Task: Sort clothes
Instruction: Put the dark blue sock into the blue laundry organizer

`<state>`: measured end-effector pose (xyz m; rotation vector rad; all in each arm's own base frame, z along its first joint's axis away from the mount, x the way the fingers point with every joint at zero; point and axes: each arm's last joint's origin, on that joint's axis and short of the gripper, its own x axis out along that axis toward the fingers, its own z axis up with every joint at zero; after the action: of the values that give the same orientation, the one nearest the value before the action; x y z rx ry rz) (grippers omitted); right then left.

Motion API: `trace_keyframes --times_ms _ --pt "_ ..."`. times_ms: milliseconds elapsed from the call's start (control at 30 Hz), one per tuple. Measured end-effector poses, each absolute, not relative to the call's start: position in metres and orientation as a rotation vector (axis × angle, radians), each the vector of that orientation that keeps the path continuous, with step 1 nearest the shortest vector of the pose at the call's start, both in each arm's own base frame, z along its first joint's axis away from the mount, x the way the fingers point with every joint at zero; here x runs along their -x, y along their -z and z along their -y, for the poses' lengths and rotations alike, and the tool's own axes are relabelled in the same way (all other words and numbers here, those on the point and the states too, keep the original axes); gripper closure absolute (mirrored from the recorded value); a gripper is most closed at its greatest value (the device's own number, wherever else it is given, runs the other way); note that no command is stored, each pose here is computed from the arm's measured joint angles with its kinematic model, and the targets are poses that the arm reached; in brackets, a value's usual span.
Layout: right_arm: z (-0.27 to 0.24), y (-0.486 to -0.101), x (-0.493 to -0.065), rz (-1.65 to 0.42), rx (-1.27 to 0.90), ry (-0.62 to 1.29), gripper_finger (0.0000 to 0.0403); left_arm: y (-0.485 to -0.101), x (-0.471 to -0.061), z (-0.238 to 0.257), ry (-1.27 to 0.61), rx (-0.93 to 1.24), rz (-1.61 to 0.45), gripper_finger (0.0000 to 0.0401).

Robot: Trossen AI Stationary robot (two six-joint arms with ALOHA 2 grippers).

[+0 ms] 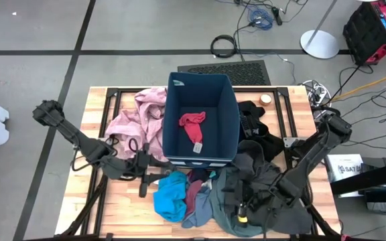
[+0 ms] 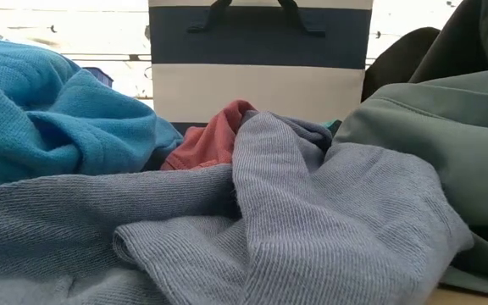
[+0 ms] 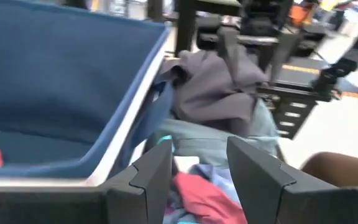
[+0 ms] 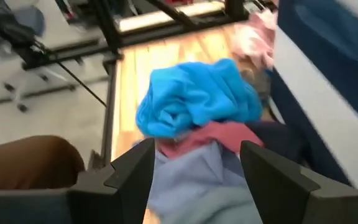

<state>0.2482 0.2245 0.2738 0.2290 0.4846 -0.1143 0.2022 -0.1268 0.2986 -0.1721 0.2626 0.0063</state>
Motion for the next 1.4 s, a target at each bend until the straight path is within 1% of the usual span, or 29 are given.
trace_keyframes --times_ms 167,300,467,600,733,900,1033,1133,1233,1400 --pt "-0.213 -0.252 -0.257 -0.418 -0.217 0.118 0.0179 -0.282 -0.200 0.123 -0.112 0.139 -0.266 0.0237" --pt "-0.197 -0.240 -0.266 -0.391 -0.264 0.163 0.0179 -0.269 -0.199 0.120 -0.183 0.120 -0.252 0.0237" --pt "-0.187 -0.222 -0.286 -0.415 -0.295 0.125 0.0179 -0.259 -0.197 0.118 -0.206 0.097 -0.267 0.0237" --pt "-0.185 -0.201 -0.309 -0.436 -0.281 0.154 0.0179 -0.252 -0.197 0.115 -0.213 0.104 -0.262 0.0237" --pt "-0.187 -0.183 -0.327 -0.502 -0.235 0.200 0.0179 -0.248 -0.197 0.116 -0.150 0.109 -0.293 0.0237" --pt "-0.182 -0.184 -0.347 -0.622 -0.144 0.261 0.0179 -0.247 -0.197 0.117 -0.119 0.110 -0.305 0.0237" --pt "-0.176 -0.190 -0.349 -0.724 -0.100 0.316 0.0179 -0.244 -0.195 0.119 -0.034 0.108 -0.358 0.0237" --pt "-0.174 -0.189 -0.348 -0.733 -0.099 0.329 0.0179 -0.243 -0.195 0.119 -0.031 0.105 -0.366 0.0237" --pt "-0.173 -0.183 -0.356 -0.699 -0.123 0.345 0.0179 -0.243 -0.195 0.118 -0.055 0.101 -0.359 0.0237" --pt "-0.171 -0.158 -0.363 -0.728 -0.090 0.377 0.0179 -0.244 -0.195 0.118 -0.059 0.101 -0.357 0.0237"
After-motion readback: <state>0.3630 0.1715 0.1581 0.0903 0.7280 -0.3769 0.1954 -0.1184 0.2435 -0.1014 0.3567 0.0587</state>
